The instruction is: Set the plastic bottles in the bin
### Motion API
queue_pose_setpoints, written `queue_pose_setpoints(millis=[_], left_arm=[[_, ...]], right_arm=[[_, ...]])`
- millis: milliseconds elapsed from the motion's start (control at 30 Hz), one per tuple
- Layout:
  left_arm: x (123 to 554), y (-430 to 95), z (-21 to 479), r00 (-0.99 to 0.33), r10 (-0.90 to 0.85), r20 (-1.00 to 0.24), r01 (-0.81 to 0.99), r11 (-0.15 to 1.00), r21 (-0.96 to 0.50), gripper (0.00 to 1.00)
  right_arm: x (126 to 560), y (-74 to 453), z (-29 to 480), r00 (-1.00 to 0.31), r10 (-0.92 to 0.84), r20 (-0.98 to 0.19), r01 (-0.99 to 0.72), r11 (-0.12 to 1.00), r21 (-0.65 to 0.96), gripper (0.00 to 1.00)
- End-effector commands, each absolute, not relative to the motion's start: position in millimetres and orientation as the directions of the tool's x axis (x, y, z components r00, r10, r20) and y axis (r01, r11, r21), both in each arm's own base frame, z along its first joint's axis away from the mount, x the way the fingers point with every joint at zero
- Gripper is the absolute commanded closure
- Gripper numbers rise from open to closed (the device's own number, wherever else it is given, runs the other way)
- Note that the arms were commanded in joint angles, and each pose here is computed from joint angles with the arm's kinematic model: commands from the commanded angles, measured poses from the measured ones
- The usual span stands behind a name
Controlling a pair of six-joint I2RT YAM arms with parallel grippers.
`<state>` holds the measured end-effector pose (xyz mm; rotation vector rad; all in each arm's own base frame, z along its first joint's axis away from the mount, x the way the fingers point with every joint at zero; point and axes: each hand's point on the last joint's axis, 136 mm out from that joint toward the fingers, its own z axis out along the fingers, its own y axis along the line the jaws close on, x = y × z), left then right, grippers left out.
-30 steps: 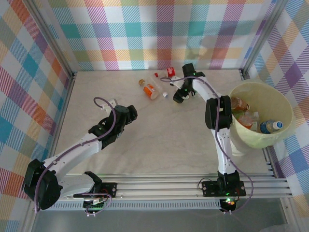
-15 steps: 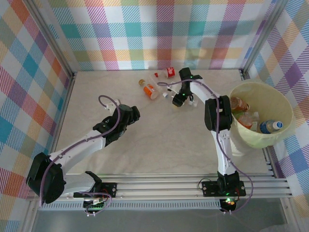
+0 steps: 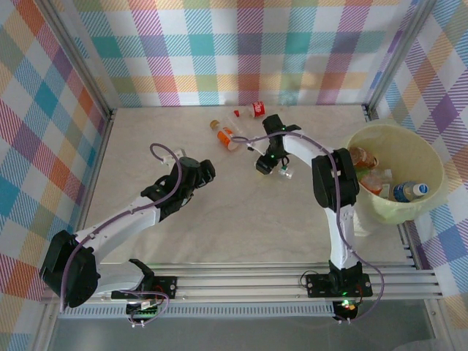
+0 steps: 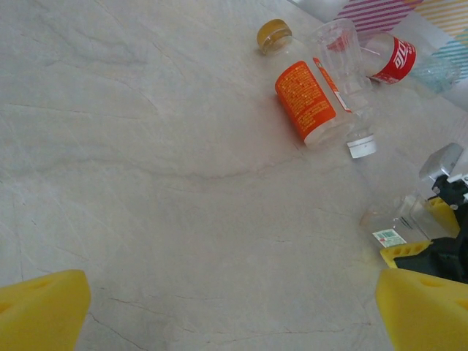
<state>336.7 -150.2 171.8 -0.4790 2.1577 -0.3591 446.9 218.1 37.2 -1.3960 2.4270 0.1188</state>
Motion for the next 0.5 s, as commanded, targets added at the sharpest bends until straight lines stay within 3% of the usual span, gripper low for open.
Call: queue_pose_setpoints(millis=[0, 467], left_arm=[[341.4, -151.7, 175.7, -0.530, -0.487, -0.694, -0.206, 0.868, -0.452, 0.00], [344.9, -173.3, 185.9, -0.553, -0.489, -0.674, -0.115, 0.847, -0.519, 0.00]], right_arm=[[445.9, 234.4, 78.0, -0.455, -0.773, -0.442, -0.823, 0.555, -0.123, 0.51], [406.9, 260.9, 175.8, -0.349, -0.616, -0.706, -0.782, 0.606, -0.143, 0.61]])
